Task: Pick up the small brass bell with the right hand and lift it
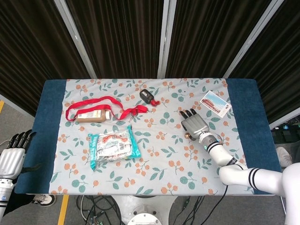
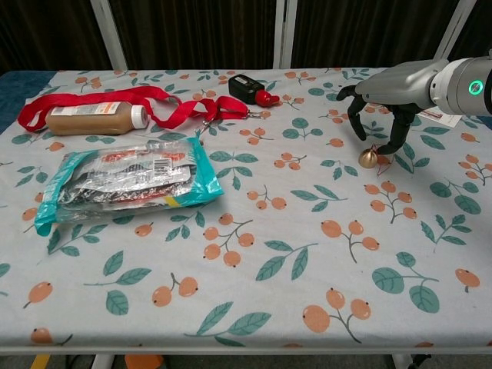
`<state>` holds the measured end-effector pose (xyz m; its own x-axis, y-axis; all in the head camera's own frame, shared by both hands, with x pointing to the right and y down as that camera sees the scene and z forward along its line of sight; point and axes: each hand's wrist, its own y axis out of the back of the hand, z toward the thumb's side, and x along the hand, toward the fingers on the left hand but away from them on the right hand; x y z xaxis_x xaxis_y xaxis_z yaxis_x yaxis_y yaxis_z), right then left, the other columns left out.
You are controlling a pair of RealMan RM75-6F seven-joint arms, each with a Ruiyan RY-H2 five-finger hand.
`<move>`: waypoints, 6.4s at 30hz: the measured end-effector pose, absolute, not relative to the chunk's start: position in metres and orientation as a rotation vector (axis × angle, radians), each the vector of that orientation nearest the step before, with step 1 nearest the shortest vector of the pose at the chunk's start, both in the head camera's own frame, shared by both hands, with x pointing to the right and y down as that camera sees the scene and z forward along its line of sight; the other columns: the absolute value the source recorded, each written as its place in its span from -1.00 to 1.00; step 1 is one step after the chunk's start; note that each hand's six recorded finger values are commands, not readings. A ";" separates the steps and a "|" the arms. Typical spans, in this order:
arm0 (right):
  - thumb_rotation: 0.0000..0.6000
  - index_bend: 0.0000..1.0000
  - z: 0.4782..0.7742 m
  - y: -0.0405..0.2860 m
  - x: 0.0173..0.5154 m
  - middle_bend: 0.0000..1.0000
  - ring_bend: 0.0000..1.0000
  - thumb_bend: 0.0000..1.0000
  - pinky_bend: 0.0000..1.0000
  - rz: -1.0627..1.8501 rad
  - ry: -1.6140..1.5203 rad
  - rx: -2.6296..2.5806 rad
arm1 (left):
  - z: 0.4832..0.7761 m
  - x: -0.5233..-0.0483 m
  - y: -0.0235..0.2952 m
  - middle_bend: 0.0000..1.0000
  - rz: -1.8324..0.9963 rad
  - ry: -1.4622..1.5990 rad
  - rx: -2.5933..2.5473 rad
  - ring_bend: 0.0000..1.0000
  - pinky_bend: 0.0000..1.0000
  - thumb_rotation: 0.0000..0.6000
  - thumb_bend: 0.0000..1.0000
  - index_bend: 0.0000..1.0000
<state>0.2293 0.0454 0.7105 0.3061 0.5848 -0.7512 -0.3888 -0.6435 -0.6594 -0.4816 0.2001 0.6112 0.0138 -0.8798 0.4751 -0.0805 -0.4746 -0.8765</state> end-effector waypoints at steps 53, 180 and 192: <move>1.00 0.16 0.720 0.052 0.230 -0.98 -1.00 -0.41 -1.00 1.498 -0.150 -1.767 | 0.616 -0.485 0.204 -1.00 -1.545 1.002 -1.647 -1.00 -1.00 1.00 -0.93 -0.98; 1.00 -0.88 0.667 0.055 0.253 -1.00 -1.00 -0.78 -1.00 1.491 -0.271 -1.720 | 0.616 -0.486 0.205 -1.00 -1.537 1.027 -1.662 -1.00 -1.00 1.00 -0.93 -0.98; 1.00 -1.00 0.606 0.097 0.361 -1.00 -1.00 -0.91 -1.00 1.484 -0.665 -1.475 | 0.604 -0.486 0.196 -1.00 -1.509 1.028 -1.595 -1.00 -1.00 1.00 -0.93 -0.98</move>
